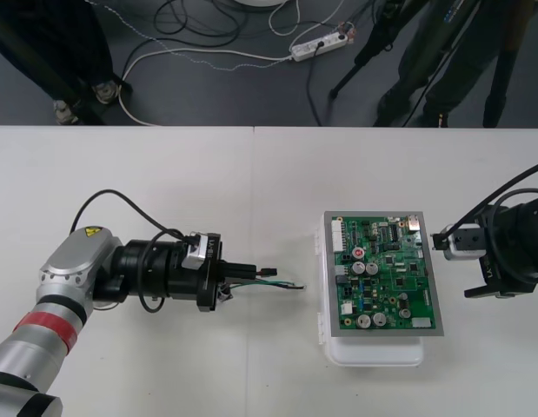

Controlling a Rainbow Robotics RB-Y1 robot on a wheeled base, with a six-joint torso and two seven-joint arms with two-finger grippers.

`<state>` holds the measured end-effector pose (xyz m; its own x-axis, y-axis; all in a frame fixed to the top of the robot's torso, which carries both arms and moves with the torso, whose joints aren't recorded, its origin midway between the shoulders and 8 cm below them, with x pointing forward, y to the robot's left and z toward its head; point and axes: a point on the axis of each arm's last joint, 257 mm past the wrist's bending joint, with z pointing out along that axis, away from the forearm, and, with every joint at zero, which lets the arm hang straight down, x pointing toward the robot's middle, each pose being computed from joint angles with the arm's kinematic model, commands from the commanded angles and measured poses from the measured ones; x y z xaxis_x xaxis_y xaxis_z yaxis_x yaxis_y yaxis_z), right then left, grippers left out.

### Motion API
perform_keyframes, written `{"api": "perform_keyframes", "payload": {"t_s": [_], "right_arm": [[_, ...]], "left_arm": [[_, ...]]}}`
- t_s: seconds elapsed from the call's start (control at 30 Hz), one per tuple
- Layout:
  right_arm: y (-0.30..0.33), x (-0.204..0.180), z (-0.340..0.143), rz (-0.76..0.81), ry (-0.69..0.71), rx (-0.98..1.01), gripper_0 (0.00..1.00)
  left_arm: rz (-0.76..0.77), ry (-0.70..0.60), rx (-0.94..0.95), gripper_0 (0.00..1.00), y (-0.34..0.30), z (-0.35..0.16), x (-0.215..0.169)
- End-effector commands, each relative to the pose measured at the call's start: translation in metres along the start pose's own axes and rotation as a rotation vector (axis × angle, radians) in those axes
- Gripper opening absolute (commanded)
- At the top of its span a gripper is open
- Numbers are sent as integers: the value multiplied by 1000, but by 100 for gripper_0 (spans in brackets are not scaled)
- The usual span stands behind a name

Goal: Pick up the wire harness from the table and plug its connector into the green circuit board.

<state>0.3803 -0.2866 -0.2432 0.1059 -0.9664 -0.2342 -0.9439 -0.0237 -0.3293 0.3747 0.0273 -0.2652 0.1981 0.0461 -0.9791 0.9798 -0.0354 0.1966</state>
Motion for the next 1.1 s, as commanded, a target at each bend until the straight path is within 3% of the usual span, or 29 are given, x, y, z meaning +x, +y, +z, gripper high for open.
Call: {"api": "perform_keyframes", "payload": {"t_s": [0.03,1.1], "right_arm": [[-2,-6,6,19,31,16,100],[8,-34,37,-5,53,-22,100]], "left_arm": [[147,-33,85,0,-1,32,-21],[170,-131,190,0,-23,87,-50]]}}
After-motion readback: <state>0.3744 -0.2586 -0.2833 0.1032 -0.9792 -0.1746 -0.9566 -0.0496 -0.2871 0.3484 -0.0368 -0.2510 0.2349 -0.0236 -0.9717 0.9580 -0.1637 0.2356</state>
